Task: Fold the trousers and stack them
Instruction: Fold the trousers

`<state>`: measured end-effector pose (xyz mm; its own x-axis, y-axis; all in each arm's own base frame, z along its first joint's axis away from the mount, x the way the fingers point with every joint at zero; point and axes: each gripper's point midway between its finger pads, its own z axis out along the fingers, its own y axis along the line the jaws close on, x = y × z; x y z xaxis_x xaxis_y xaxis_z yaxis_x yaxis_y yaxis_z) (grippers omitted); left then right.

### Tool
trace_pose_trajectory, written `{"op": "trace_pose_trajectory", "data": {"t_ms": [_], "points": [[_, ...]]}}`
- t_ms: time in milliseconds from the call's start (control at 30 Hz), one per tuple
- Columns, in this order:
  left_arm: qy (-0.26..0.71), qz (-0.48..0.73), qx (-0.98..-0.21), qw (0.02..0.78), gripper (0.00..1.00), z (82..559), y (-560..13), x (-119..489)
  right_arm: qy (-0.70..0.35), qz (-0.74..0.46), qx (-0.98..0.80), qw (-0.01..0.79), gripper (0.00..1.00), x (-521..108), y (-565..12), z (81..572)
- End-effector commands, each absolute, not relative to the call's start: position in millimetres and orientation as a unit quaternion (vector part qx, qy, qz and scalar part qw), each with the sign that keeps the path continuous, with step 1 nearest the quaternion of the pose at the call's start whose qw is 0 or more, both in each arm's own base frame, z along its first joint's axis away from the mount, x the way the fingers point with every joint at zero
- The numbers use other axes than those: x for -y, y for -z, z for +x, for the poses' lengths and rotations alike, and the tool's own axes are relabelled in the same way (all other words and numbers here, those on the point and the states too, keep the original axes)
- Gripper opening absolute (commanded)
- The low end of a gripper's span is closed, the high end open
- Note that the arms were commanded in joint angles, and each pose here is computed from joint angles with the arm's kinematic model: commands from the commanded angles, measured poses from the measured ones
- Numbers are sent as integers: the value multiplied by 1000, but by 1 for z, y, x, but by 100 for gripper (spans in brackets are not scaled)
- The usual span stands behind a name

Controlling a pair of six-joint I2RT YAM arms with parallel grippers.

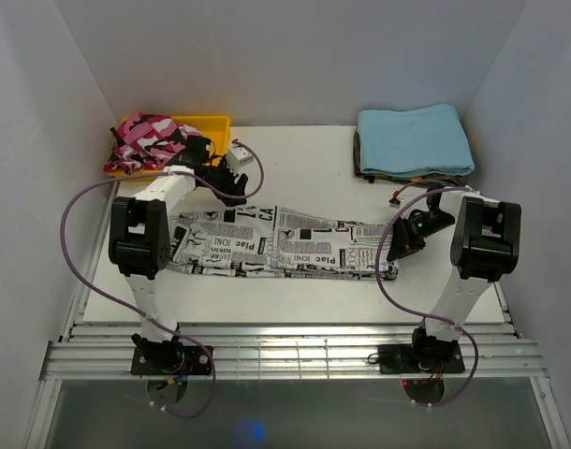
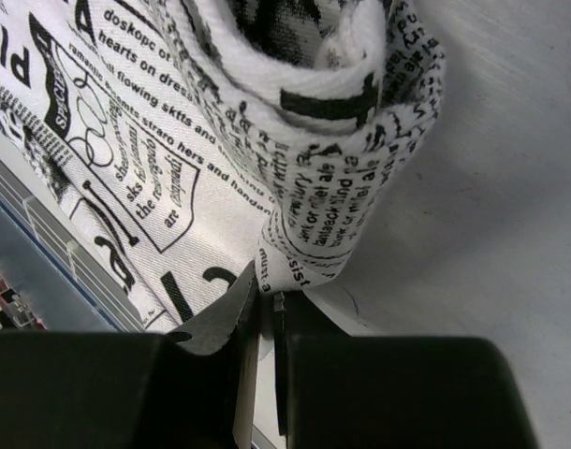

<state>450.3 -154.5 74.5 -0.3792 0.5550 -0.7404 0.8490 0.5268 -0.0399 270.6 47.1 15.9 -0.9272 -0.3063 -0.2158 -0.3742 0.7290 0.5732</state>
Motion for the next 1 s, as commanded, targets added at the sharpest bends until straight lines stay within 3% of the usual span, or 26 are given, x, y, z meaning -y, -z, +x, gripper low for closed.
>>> {"op": "trace_pose_trajectory", "data": {"t_ms": [0, 167, 300, 567, 833, 967], "points": [[258, 444, -778, 361, 70, 445, -128, 176, -304, -189, -933, 37, 8, -37, -10, 264], [315, 448, -765, 337, 70, 393, -140, 199, -319, -174, -930, 54, 8, -39, -17, 270], [329, 434, -794, 271, 70, 337, -99, 206, -348, -134, -924, 83, 8, -32, -31, 279], [301, 292, -854, 309, 84, 355, -118, 142, -388, -108, -904, 142, 8, -6, -73, 285], [270, 123, -900, 320, 85, 359, -137, 37, -401, -108, -895, 164, 8, 6, -93, 277], [256, 91, -923, 272, 87, 340, -109, 17, -434, -113, -871, 201, 8, 0, -130, 285]]}}
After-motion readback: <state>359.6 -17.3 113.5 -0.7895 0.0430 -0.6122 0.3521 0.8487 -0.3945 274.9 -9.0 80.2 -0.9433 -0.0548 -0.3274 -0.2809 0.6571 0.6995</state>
